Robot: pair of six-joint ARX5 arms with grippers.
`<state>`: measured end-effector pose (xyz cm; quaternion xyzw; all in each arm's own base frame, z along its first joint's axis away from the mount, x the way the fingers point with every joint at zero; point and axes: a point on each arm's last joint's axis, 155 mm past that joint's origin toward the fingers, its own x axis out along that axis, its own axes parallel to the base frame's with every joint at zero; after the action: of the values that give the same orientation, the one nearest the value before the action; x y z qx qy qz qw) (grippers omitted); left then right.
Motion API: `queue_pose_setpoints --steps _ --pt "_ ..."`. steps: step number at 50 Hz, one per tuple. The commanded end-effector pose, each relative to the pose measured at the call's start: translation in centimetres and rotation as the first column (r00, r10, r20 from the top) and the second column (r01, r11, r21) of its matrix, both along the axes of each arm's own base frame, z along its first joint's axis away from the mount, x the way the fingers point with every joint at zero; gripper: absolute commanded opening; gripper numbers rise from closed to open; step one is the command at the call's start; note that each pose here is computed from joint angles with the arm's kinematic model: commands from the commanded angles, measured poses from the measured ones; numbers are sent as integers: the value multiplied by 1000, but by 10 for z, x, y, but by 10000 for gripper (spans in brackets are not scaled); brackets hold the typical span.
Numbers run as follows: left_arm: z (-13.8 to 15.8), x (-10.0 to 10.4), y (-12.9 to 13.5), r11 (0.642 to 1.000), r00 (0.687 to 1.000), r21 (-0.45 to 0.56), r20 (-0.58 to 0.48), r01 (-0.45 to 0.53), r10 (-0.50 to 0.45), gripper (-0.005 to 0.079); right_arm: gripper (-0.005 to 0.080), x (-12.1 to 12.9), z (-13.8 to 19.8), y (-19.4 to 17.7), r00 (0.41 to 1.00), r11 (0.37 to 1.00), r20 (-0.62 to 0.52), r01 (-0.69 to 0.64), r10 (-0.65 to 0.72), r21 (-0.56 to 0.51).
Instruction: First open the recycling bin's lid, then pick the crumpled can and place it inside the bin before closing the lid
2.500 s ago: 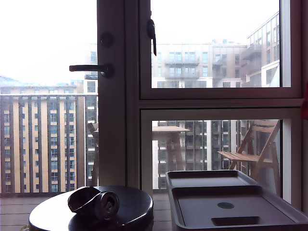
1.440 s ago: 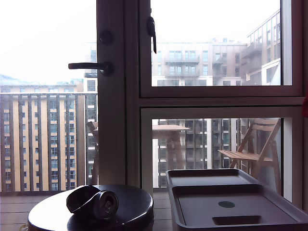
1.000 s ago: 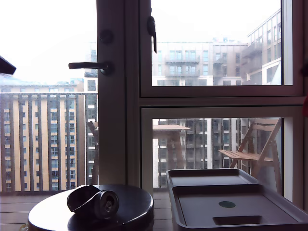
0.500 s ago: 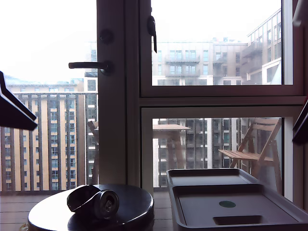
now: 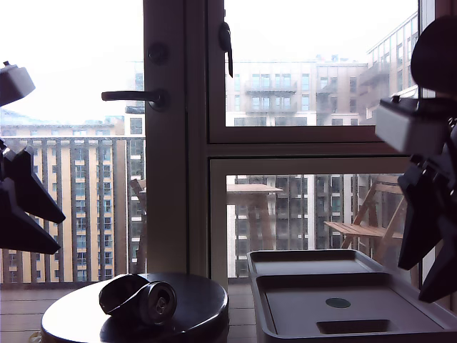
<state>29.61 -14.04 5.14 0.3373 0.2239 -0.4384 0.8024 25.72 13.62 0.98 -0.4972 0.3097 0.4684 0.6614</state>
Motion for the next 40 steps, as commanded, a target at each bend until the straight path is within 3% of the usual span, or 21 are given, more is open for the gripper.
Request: queue_pose_setpoints --steps 1,19,40 --pt "0 3 -2 1000 1000 -1 17 6 -6 556 406 11 1 6 999 1000 24 -26 26 -2" --pt "10 14 -4 1000 997 -12 78 6 -5 556 403 46 -27 17 998 999 -59 -32 30 -42" --pt "10 14 -4 1000 997 -13 81 5 -4 556 403 65 -65 23 986 995 -164 -39 24 -91"
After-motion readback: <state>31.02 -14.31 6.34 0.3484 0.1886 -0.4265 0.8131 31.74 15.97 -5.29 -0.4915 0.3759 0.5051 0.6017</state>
